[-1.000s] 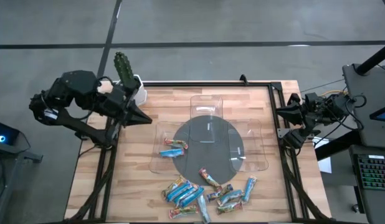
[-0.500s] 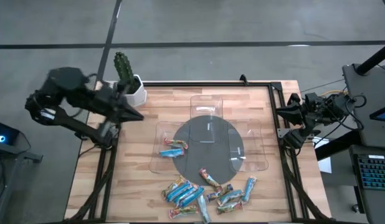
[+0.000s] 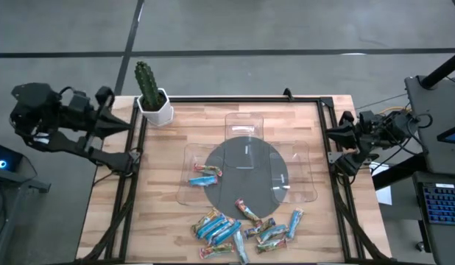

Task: Pick and place Granola Bars by type
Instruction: Put the red granola bar into the left transparent bin

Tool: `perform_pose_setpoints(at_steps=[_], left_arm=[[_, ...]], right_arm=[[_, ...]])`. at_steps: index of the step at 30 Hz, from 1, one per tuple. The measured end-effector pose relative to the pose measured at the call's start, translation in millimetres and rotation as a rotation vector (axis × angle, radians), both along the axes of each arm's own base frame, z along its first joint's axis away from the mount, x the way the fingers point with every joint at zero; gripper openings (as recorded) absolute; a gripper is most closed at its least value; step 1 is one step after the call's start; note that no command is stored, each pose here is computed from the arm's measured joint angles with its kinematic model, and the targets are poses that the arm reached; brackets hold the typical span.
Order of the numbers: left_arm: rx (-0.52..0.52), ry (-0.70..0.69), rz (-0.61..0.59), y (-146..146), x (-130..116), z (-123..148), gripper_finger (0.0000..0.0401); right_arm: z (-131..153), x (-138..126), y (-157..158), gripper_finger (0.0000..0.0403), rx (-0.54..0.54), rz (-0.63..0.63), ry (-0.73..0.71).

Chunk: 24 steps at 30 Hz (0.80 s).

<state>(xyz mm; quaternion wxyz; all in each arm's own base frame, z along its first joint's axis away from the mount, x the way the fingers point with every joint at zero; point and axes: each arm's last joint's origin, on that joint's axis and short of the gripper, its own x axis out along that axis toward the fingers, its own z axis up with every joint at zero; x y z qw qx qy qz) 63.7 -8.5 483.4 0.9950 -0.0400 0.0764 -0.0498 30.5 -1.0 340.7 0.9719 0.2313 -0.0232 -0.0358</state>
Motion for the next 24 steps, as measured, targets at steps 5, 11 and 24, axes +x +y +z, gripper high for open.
perform_pose_setpoints(at_steps=[5, 11, 24], left_arm=[[-0.035, -0.059, 0.003, -1, 10, -39, 0.0], [-0.11, -0.108, 0.008, -3, 23, -84, 0.0], [-0.166, -0.139, 0.011, -4, 23, -100, 0.0]], right_arm=[[1, 8, 6, 0.0057, -0.066, 0.0, 0.022], [19, 17, 13, 0.0057, -0.142, -0.017, -0.084], [70, 27, 23, 0.0057, -0.119, -0.108, -0.491]])
